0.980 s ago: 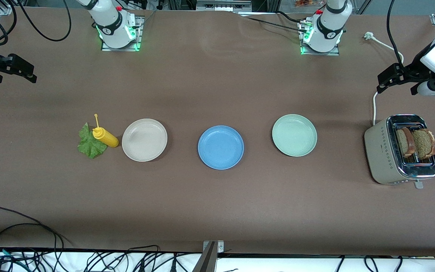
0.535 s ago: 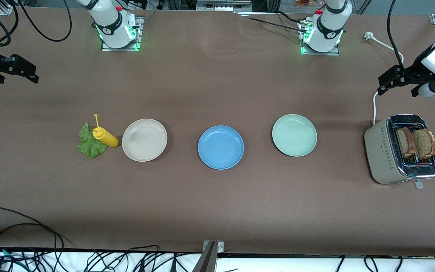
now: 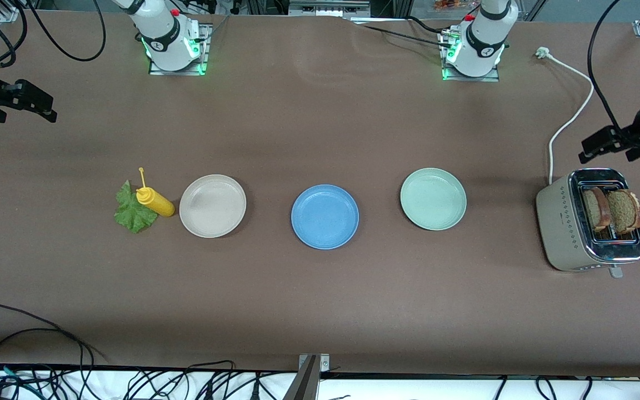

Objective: Make sandwich in blue plate with both arms
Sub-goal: 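Move the left gripper down over the toaster toward the bread slice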

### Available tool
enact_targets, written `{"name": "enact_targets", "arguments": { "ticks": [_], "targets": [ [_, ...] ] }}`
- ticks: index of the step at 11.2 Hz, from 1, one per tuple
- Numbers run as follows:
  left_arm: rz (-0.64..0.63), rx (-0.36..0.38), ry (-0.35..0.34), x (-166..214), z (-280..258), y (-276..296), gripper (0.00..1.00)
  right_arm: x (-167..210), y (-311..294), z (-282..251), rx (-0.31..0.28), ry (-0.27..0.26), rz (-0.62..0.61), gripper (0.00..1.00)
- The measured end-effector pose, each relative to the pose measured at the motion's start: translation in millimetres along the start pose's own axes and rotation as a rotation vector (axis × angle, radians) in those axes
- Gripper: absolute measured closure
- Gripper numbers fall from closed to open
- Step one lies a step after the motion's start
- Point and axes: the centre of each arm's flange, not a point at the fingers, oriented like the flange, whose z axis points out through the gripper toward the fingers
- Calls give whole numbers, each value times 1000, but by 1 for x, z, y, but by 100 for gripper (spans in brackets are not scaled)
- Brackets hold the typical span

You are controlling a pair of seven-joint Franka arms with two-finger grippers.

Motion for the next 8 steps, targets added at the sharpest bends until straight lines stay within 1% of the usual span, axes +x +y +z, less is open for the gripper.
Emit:
{"name": "enact_targets", "arguments": {
  "ticks": [4, 8],
  "targets": [
    [-74, 17, 12, 29, 43, -42, 0, 0, 0, -1, 0, 3, 0, 0],
    [-111, 39, -25, 52, 101, -63, 0, 1, 0, 1, 0, -1, 0, 0]
  ]
}}
